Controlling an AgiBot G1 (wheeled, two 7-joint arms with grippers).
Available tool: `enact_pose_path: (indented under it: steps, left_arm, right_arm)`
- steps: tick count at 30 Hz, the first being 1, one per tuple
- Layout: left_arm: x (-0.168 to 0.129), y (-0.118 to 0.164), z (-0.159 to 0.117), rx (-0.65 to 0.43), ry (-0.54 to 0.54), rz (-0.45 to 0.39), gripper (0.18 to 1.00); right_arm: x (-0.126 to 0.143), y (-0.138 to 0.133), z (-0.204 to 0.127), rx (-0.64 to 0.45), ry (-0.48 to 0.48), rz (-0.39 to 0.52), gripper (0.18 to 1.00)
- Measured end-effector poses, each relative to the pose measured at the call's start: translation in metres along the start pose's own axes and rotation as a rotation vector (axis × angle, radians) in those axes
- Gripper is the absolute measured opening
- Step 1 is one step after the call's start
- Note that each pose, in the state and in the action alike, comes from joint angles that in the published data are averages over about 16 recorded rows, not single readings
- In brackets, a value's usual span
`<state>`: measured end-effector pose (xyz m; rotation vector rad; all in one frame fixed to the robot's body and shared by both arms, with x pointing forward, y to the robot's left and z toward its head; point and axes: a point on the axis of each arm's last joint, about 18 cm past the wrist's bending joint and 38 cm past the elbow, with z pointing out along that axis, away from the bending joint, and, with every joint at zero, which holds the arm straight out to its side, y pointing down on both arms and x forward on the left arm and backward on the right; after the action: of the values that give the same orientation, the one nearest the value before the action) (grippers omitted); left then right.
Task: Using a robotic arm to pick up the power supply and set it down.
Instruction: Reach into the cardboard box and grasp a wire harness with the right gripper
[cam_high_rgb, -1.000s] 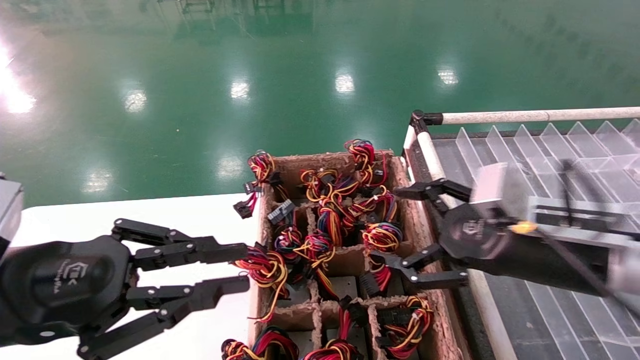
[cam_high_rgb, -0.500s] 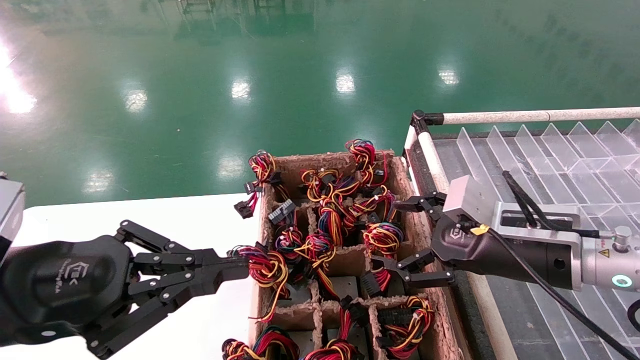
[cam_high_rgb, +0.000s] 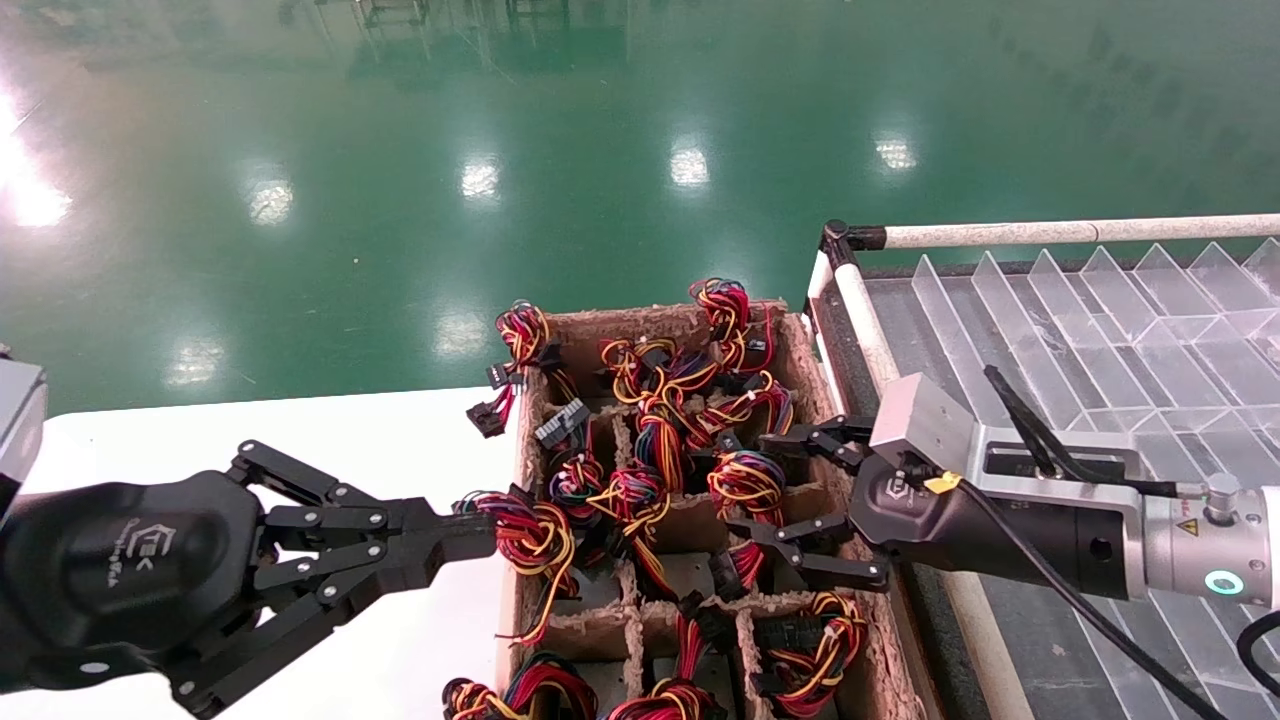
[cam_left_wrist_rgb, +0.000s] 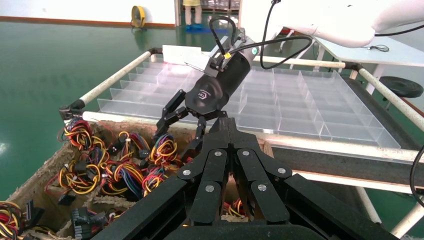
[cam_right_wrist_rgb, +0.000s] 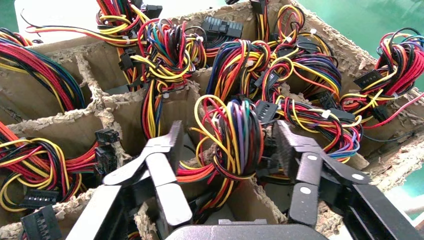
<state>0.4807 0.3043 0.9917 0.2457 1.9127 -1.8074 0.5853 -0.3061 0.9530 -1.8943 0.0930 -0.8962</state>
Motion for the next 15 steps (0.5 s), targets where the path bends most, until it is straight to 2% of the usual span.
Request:
enact_pose_path:
  steps: [15]
  left_arm:
    - [0.0000,0.0000,0.0000,0.000,0.000,0.000,0.191]
  right_arm:
    - [0.0004,0.0050,0.0047,-0.014,0.018,-0.002,0.436]
